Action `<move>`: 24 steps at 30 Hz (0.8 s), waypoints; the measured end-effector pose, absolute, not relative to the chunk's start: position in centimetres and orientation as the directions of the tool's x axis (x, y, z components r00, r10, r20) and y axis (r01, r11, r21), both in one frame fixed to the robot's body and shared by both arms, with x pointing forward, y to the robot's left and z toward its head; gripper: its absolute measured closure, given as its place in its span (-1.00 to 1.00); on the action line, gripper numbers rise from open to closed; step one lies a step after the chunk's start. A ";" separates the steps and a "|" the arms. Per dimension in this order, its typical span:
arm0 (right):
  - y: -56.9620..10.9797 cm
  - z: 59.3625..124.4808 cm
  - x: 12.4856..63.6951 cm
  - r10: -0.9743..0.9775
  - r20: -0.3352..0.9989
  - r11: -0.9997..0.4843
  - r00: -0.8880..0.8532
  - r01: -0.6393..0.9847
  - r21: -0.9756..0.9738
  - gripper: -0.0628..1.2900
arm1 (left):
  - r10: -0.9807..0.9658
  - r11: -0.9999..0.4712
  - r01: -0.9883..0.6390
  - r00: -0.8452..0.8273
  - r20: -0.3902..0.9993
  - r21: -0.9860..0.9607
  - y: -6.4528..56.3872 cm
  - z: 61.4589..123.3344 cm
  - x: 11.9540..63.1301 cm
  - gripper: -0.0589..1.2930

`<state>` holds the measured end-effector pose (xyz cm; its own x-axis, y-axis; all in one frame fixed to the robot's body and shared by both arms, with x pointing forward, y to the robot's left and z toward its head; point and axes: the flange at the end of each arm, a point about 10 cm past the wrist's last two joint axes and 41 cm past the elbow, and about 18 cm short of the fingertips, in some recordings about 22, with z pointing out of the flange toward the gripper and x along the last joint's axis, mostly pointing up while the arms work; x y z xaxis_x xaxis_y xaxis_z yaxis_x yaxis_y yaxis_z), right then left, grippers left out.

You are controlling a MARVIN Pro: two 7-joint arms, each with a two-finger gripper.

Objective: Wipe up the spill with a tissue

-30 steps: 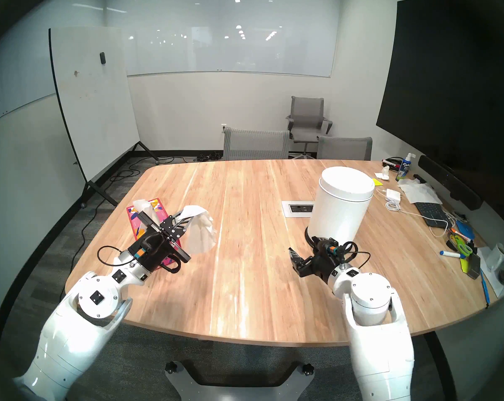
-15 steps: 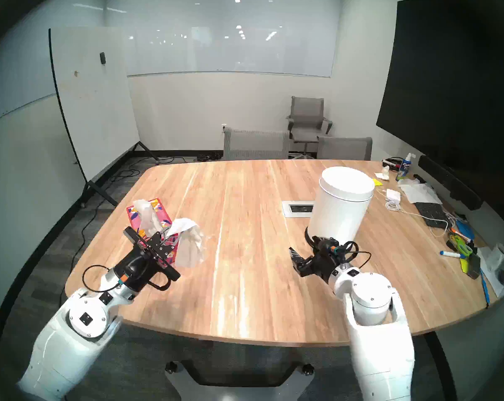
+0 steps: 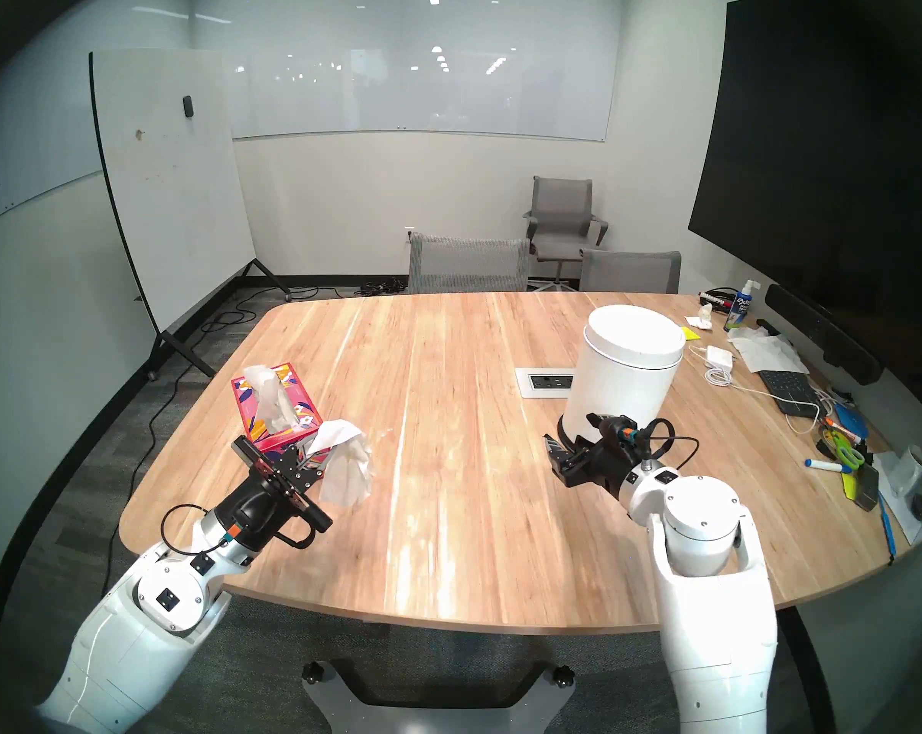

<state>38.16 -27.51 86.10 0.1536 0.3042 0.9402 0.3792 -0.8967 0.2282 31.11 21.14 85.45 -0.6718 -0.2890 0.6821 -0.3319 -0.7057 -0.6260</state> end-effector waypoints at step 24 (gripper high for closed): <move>-29.2 87.8 38.3 0.274 0.940 -0.921 0.205 0.339 0.195 -0.91 | -0.270 -0.711 -0.276 -0.741 0.614 -0.646 19.8 89.6 31.8 0.94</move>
